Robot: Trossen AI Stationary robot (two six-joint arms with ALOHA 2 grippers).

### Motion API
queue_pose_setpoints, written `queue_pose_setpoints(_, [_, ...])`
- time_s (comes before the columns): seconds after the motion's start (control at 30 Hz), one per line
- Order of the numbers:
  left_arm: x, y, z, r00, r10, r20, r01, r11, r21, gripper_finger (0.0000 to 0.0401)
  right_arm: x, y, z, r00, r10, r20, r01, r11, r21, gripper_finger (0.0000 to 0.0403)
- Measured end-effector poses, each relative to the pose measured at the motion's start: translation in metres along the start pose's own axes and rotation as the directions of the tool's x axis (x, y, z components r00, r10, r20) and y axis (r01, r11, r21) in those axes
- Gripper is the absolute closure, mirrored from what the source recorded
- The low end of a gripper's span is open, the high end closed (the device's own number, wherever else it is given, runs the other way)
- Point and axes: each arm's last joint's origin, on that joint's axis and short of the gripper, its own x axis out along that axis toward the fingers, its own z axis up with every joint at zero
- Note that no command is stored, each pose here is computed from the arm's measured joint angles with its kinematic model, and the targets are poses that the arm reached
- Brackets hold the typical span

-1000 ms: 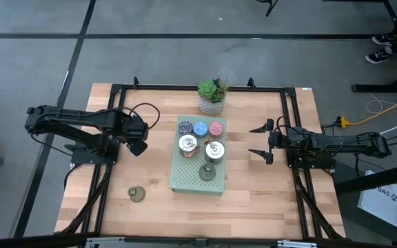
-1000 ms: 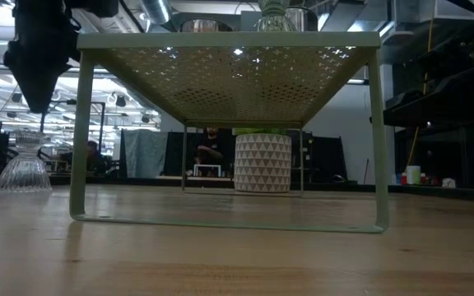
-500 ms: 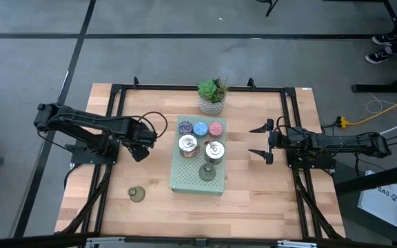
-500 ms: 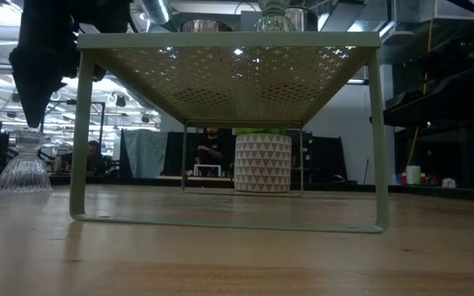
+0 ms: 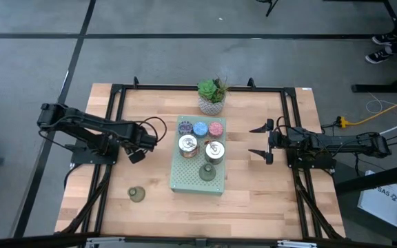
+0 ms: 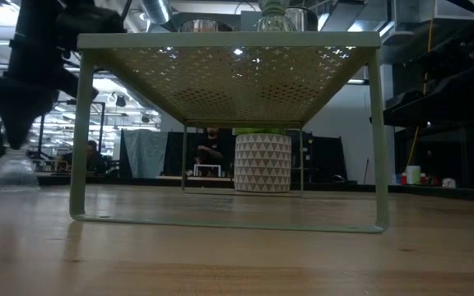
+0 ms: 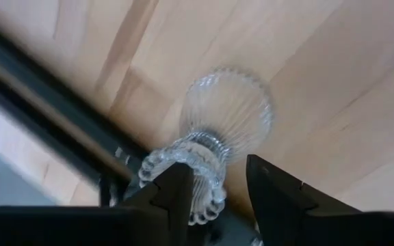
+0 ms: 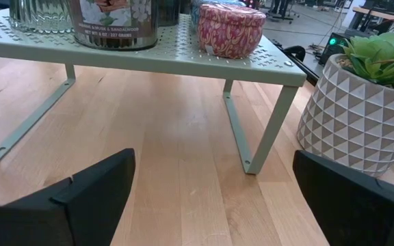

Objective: Pick & Place candle stick holders
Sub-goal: Put the transparent vase candle holder on the shelf

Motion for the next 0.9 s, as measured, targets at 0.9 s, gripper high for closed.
queue_pose_setpoints(0.9, [-0.0011, -0.0042, 0.0047, 0.998, -0.055, 0.043, 0.055, 0.998, -0.002, 0.0369, 0.0, 0.0, 0.0, 1.0, 0.0, 0.0, 0.0, 1.0, 0.0, 0.0004])
